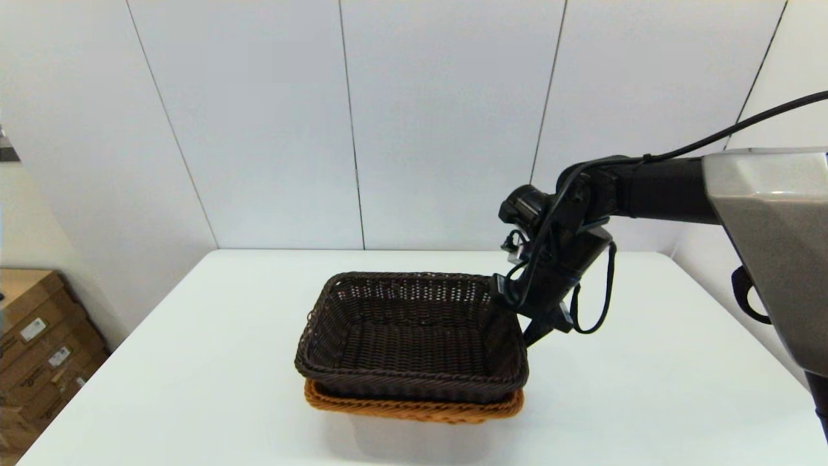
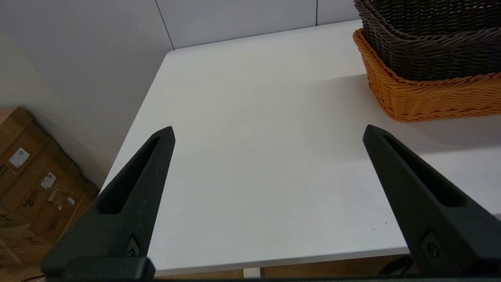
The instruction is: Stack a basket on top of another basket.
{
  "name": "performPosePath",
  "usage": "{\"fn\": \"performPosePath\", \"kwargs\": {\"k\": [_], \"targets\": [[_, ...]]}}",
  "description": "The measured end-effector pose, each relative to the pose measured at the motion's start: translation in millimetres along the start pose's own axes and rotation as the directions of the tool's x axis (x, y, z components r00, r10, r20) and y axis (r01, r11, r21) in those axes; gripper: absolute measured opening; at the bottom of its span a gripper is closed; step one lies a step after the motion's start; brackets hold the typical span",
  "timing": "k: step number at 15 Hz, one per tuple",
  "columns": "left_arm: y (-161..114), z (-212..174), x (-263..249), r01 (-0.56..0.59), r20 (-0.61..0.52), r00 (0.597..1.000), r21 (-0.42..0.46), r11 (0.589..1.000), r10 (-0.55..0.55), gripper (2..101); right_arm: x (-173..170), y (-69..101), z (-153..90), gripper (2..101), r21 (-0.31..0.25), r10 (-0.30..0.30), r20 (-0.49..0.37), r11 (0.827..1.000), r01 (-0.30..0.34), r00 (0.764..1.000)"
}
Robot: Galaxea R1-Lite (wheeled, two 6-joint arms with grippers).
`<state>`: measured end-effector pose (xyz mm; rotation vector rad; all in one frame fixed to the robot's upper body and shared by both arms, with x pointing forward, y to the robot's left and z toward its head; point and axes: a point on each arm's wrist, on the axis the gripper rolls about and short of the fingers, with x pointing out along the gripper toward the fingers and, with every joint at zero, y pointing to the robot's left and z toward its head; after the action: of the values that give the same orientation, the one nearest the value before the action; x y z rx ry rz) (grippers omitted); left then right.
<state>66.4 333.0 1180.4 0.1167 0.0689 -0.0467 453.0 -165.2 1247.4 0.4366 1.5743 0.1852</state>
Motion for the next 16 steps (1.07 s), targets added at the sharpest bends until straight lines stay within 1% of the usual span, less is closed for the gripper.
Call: {"fn": "performPosePath", "kwargs": {"k": [3, 5, 8, 10, 11, 13, 15, 16], "targets": [[0, 0, 0, 0.000, 0.000, 1.000, 0.000, 1.000, 0.000, 97.8, -4, -0.9, 0, 68.6, 0.001, 0.004, 0.009, 1.000, -0.004, 1.000], [0, 0, 0, 0.000, 0.000, 1.000, 0.000, 1.000, 0.000, 97.8, -19, -2.8, -1, 75.8, -0.003, 0.021, 0.043, 1.000, -0.021, 0.999], [0, 0, 0, 0.000, 0.000, 1.000, 0.000, 1.000, 0.000, 97.8, -60, -10.8, -7, 82.4, -0.042, 0.066, 0.139, 0.997, -0.060, 0.988], [0, 0, 0, 0.000, 0.001, 1.000, -0.001, 1.000, 0.000, 97.8, -97, -21.0, -21, 85.9, -0.084, 0.098, 0.219, 0.993, -0.081, 0.971], [0, 0, 0, 0.000, 0.000, 1.000, 0.000, 1.000, 0.000, 97.8, -116, -27.6, -31, 87.3, -0.109, 0.110, 0.257, 0.990, -0.084, 0.960], [0, 0, 0, 0.000, 0.000, 1.000, 0.000, 1.000, 0.000, 97.8, -150, -45.7, -61, 89.8, -0.170, 0.110, 0.331, 0.984, -0.056, 0.937], [0, 0, 0, 0.000, 0.000, 1.000, 0.000, 1.000, 0.000, 97.8, -174, -65.4, -100, 91.6, -0.228, 0.093, 0.389, 0.974, -0.002, 0.916], [0, 0, 0, 0.000, 0.001, 1.000, 0.000, 1.000, 0.000, 97.8, -183, -78.4, -125, 92.4, -0.257, 0.086, 0.421, 0.966, 0.028, 0.903]]}}
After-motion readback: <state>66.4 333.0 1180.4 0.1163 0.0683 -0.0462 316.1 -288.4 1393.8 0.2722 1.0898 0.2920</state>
